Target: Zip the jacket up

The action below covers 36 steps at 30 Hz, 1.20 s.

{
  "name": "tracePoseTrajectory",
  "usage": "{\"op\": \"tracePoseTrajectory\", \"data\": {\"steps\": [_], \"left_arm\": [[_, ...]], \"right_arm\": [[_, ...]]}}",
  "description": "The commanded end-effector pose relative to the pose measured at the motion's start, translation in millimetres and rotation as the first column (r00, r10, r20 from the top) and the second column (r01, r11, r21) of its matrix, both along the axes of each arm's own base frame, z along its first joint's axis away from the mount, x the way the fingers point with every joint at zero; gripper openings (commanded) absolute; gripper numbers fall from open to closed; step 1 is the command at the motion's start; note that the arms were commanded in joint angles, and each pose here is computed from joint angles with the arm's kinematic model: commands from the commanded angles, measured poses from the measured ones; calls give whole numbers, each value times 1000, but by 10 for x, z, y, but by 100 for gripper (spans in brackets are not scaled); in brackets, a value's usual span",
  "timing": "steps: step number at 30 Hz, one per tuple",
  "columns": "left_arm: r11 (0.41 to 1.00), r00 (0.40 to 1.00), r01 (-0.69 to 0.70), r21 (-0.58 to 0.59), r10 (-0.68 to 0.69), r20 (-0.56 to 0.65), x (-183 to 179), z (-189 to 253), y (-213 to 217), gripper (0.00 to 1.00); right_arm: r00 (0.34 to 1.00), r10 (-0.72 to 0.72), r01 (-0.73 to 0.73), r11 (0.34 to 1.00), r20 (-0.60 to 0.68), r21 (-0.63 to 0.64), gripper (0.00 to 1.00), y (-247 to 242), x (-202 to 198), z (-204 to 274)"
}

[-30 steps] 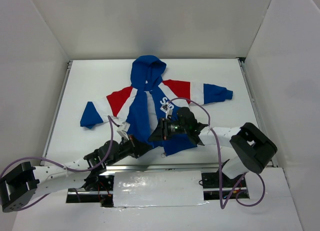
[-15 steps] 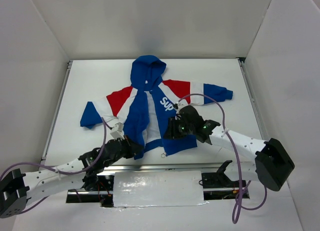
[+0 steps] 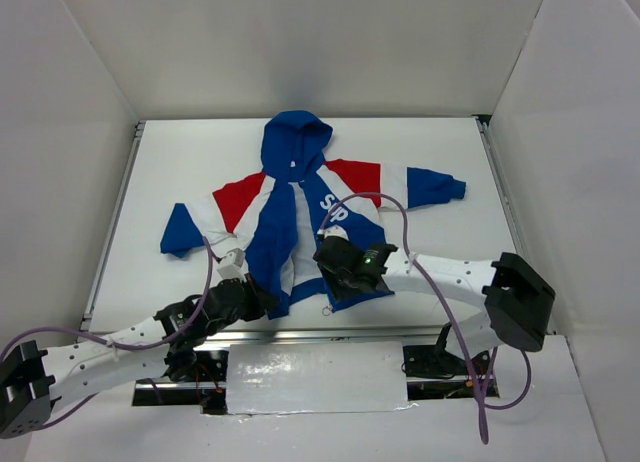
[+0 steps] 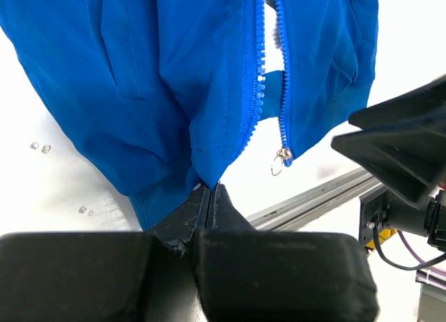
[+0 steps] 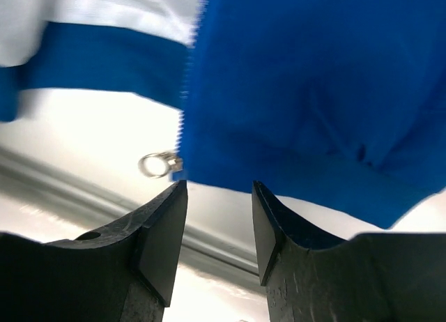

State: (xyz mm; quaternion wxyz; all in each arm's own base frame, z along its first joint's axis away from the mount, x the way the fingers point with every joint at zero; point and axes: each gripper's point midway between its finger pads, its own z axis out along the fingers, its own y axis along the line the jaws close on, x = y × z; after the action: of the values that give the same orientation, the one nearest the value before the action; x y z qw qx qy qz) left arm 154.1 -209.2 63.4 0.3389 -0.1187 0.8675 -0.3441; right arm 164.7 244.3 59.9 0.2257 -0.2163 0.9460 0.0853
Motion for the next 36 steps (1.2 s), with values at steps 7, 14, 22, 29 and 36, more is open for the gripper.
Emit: {"op": "tracePoseTrajectory", "data": {"steps": [7,14,22,29,36], "left_arm": [[999,999,41,-3,-41,34,25,153,-79,0],[998,997,64,15,-64,30,15,131,-109,0],[997,997,76,16,-77,33,7,133,-122,0],[996,996,85,20,-85,31,3,119,-135,0],[995,996,90,32,-90,23,2,92,-138,0]], "right_arm": [[999,-38,41,991,26,-124,51,-76,87,-88],[1000,7,-8,995,-13,-103,53,96,-5,-175],[999,24,-28,993,-43,-110,54,151,-35,-326],[997,20,-29,992,-76,-126,54,123,-91,-462],[994,-1,-14,991,-107,-134,51,115,-139,-579]]}}
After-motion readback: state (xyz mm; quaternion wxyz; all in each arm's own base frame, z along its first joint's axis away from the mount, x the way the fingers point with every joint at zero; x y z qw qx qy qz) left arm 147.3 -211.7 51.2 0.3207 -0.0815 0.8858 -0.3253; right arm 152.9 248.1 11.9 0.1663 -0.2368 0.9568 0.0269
